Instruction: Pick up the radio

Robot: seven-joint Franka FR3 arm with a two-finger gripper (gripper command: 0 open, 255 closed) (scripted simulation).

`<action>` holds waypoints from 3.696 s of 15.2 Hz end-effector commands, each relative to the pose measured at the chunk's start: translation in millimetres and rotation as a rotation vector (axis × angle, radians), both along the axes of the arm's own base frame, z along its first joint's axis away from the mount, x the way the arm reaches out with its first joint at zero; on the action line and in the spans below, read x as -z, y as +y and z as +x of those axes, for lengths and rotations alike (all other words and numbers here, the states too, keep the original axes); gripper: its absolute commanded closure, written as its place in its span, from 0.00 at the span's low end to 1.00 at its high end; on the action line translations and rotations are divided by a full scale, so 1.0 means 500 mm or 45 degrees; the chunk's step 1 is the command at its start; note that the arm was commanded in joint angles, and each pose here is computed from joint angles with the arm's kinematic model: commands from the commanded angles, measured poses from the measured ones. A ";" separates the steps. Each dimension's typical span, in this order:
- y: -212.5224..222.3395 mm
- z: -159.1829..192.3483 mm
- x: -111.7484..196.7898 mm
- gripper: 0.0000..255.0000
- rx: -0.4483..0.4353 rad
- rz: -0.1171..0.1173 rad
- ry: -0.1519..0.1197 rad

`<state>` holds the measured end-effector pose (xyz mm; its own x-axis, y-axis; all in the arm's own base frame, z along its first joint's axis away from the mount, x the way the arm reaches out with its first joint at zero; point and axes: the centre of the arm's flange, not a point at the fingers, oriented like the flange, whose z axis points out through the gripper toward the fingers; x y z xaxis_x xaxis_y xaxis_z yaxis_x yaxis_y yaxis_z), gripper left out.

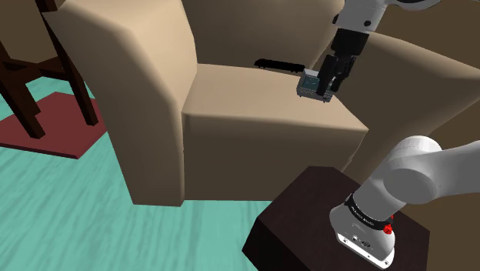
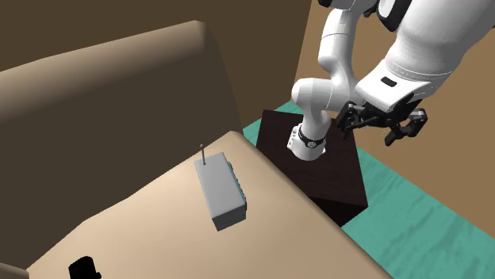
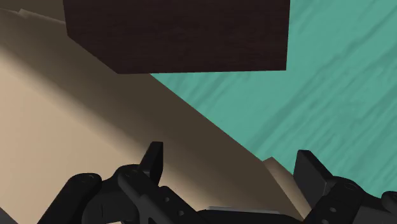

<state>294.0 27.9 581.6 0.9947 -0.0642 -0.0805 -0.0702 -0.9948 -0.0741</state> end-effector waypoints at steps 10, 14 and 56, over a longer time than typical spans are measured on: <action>-0.199 0.076 -0.004 0.00 0.110 -0.091 -0.054; -0.289 0.104 -0.011 0.00 0.159 -0.132 -0.078; -0.664 0.181 -0.060 1.00 0.359 -0.299 -0.176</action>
